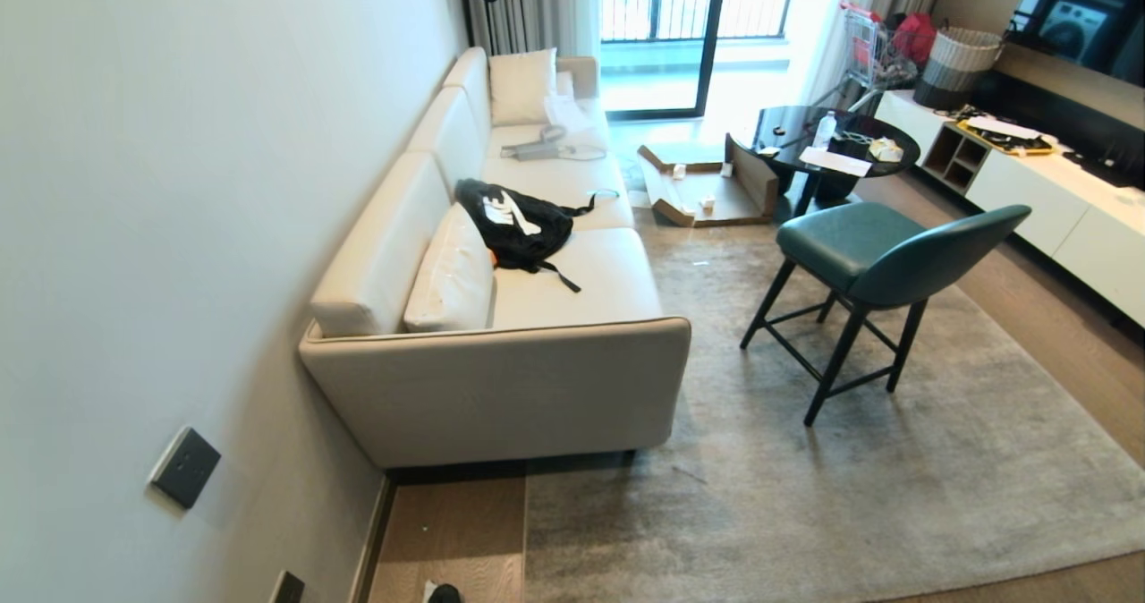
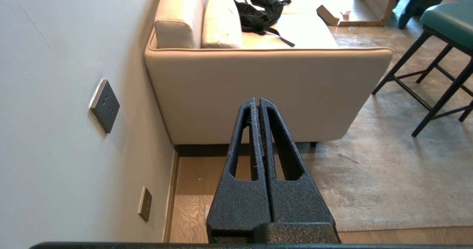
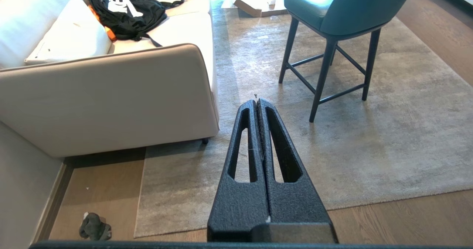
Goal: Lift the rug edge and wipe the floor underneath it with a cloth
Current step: Pick up the rag
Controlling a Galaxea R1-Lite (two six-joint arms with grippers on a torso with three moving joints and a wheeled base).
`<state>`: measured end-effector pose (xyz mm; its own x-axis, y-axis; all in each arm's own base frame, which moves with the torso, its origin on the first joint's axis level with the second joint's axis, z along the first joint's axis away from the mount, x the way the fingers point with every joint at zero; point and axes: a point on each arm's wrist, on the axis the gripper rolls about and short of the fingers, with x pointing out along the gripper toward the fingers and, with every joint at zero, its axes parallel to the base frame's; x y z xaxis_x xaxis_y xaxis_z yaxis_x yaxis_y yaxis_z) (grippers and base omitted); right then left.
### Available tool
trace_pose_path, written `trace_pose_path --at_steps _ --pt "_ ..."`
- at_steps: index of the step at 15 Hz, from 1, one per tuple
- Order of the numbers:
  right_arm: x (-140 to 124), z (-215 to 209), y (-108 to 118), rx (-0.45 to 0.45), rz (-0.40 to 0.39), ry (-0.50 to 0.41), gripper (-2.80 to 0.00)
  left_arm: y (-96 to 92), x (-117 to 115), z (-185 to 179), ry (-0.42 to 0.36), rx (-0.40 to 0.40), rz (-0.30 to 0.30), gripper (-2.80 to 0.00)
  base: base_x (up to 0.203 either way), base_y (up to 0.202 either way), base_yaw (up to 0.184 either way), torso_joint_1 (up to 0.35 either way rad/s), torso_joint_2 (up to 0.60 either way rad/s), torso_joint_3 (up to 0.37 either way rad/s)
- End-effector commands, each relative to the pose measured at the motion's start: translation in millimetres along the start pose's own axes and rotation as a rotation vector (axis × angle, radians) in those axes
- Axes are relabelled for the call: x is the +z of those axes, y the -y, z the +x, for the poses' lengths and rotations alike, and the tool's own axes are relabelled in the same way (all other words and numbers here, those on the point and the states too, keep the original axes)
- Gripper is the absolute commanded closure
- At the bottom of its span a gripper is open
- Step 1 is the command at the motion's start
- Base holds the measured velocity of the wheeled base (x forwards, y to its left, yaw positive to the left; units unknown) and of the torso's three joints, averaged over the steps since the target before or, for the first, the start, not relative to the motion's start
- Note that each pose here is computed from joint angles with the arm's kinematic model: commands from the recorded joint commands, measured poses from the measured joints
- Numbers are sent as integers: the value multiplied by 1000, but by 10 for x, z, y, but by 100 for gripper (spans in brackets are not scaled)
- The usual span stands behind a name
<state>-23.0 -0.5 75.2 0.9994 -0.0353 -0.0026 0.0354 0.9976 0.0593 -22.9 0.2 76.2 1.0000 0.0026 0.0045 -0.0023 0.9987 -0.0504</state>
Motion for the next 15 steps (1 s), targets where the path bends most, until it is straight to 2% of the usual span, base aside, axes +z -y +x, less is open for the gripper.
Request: trace_pose_path --at_steps 1,15 --pt "-2 2 0 0 0 -2 0 0 0 0 0 1 -2 0 0 0 0 0 0 0" --pt "-1 1 0 0 0 -2 0 0 0 0 0 1 0 0 0 0 0 0 0 0"
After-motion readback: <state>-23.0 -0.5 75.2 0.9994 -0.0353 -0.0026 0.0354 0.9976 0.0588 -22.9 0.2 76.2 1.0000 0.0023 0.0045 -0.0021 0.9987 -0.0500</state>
